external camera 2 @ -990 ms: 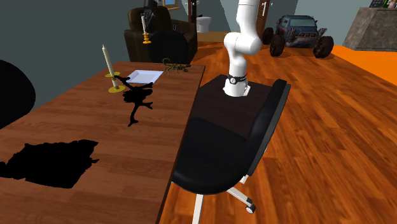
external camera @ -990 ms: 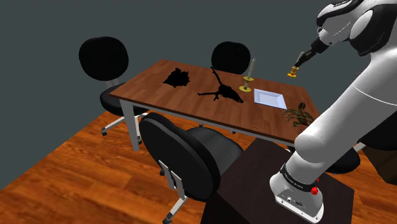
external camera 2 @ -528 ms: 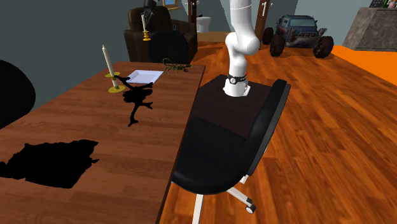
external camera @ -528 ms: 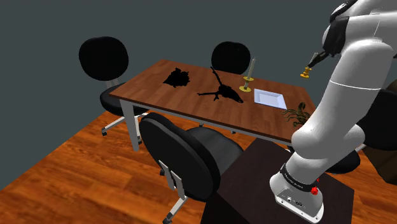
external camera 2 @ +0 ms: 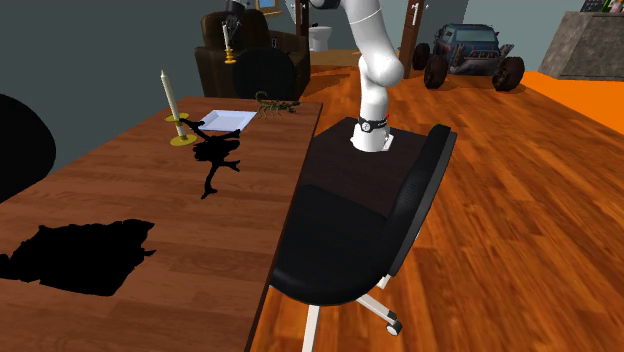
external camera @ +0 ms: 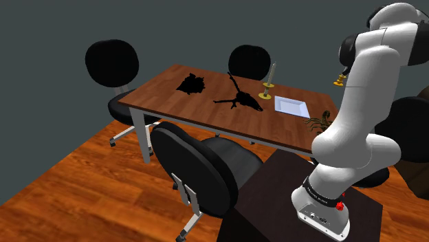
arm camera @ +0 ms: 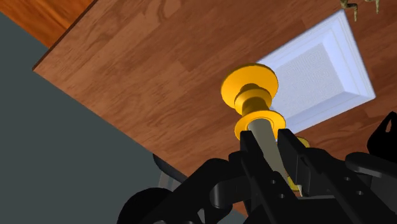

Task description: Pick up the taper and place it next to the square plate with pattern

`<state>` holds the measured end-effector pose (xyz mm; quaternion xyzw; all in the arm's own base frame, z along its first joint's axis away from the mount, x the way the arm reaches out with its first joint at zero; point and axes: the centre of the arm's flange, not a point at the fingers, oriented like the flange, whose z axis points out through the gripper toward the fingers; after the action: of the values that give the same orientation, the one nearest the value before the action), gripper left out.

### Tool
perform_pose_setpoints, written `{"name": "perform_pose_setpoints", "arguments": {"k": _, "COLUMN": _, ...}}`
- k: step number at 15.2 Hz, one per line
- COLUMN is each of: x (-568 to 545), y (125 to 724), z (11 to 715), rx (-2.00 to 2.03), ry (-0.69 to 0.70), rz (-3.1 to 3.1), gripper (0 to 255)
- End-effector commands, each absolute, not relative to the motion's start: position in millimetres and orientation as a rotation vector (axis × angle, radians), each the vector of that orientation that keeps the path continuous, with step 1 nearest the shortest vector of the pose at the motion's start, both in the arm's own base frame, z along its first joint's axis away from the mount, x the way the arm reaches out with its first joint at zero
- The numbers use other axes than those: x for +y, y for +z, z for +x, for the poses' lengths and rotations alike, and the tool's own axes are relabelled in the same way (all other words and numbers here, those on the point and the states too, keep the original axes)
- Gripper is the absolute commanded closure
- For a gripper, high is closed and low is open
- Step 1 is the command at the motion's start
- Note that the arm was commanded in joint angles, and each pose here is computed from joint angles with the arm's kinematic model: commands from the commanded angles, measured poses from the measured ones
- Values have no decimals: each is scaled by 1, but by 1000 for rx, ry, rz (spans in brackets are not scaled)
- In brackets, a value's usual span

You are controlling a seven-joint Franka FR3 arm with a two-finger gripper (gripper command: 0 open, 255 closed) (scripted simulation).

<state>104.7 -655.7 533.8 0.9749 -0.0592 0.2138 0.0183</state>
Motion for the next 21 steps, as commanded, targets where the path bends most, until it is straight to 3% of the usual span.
{"name": "perform_pose_setpoints", "arguments": {"k": 1, "x": -657, "y": 524, "z": 103, "rx": -183, "ry": 664, "rz": 3028, "gripper": 255}}
{"name": "perform_pose_setpoints", "arguments": {"k": 21, "x": -657, "y": 418, "z": 103, "rx": -183, "ry": 664, "rz": 3028, "gripper": 255}}
